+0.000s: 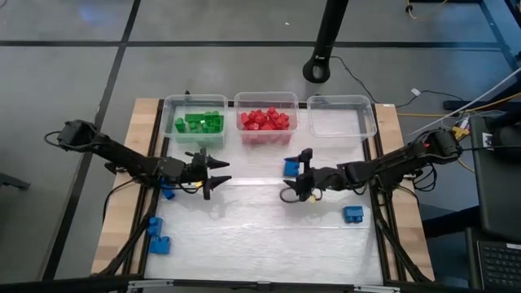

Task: Sort blocks
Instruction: Put the blue game piece into the right transparent bin

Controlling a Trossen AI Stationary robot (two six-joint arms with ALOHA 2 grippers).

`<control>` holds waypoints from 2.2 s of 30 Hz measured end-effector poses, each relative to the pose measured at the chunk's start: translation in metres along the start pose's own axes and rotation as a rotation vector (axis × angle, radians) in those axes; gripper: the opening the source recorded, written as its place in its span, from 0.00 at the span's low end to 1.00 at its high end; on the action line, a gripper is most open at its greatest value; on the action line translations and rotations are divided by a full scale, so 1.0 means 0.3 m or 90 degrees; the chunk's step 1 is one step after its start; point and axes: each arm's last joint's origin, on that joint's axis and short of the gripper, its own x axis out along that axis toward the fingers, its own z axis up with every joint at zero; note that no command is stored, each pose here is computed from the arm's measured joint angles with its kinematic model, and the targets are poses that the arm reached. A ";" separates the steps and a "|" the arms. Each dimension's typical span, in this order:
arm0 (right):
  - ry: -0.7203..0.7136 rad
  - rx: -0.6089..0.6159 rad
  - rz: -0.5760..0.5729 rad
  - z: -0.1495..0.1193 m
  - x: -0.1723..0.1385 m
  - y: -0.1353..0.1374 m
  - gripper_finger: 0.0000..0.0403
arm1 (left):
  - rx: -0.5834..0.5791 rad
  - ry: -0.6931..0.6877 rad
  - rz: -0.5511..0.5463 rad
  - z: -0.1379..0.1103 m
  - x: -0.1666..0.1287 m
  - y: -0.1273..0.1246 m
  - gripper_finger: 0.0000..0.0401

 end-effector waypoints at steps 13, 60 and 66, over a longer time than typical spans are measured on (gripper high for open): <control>0.171 0.115 0.055 -0.082 0.077 -0.056 0.99 | 0.002 0.008 -0.001 -0.004 0.000 0.000 0.59; 0.293 0.300 0.151 -0.259 0.241 -0.041 0.90 | -0.027 0.002 -0.002 -0.001 0.000 -0.001 0.59; 0.281 0.293 0.157 -0.249 0.235 -0.045 0.72 | -0.028 0.000 -0.003 0.000 0.000 -0.002 0.59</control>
